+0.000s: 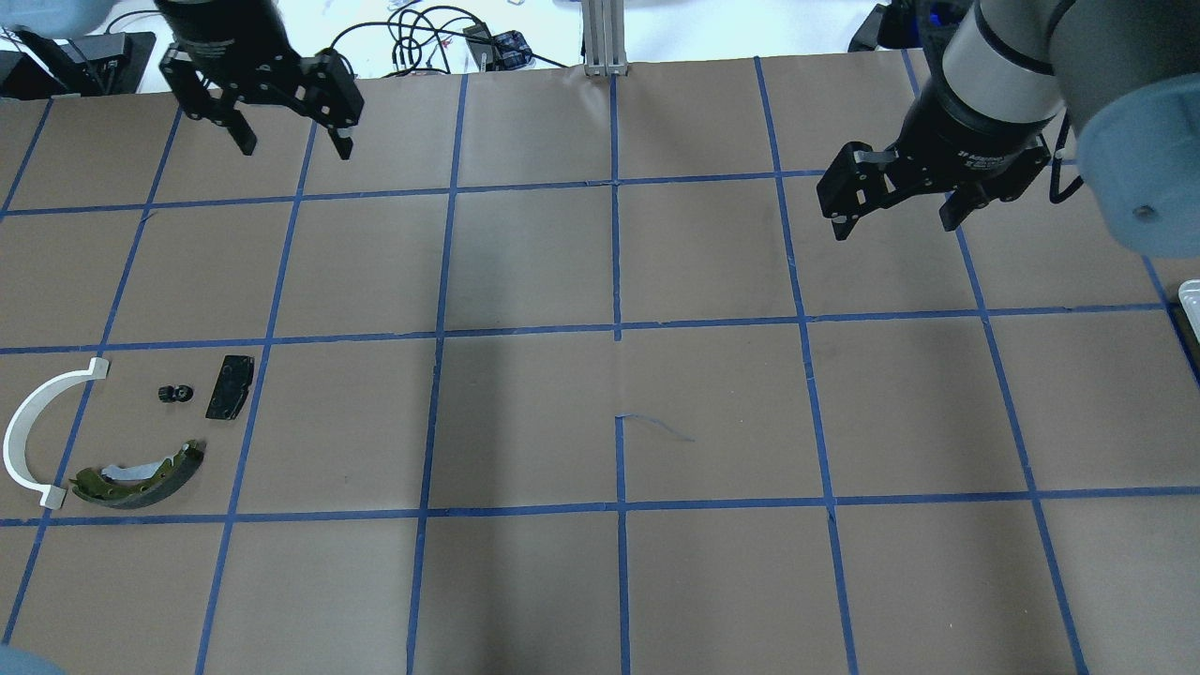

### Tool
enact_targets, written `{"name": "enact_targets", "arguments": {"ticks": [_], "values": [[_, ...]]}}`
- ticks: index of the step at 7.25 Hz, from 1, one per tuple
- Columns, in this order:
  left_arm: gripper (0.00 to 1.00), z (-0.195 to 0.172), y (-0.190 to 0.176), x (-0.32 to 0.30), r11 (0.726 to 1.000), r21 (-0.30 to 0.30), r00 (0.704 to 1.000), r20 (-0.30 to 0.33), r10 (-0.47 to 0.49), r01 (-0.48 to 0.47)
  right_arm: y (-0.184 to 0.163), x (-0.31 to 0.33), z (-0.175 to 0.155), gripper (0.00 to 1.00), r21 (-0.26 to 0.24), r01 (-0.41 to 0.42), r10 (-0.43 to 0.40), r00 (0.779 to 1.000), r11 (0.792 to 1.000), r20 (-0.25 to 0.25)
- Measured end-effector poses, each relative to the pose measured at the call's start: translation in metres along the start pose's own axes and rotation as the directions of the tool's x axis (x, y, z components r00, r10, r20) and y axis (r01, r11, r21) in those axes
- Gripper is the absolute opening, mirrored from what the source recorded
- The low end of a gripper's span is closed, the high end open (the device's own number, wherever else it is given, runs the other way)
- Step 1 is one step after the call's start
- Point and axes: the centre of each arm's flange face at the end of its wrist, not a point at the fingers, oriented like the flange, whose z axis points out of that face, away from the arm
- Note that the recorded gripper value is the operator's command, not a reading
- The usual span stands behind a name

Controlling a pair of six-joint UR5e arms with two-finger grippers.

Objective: Place bearing gear from tray to pile

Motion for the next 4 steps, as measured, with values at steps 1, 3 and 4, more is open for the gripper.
{"name": "enact_targets", "arguments": {"ticks": [1,3,4], "values": [[1.00,0.004,0.012,0.029,1.000,-0.008,1.000,-0.014,-0.015,0.014,0.000,0.000,0.000,1.00,0.001,-0.001,0.001,1.000,1.000,0.000],[1.00,0.005,0.039,0.048,1.000,-0.017,1.000,-0.021,-0.021,0.021,-0.001,0.001,-0.001,1.00,0.005,-0.006,0.006,1.000,1.000,-0.003],[1.00,0.005,0.054,0.048,1.000,-0.017,1.000,-0.020,-0.020,0.020,-0.001,0.001,-0.001,1.00,0.007,-0.008,0.008,1.000,1.000,-0.005]]}}
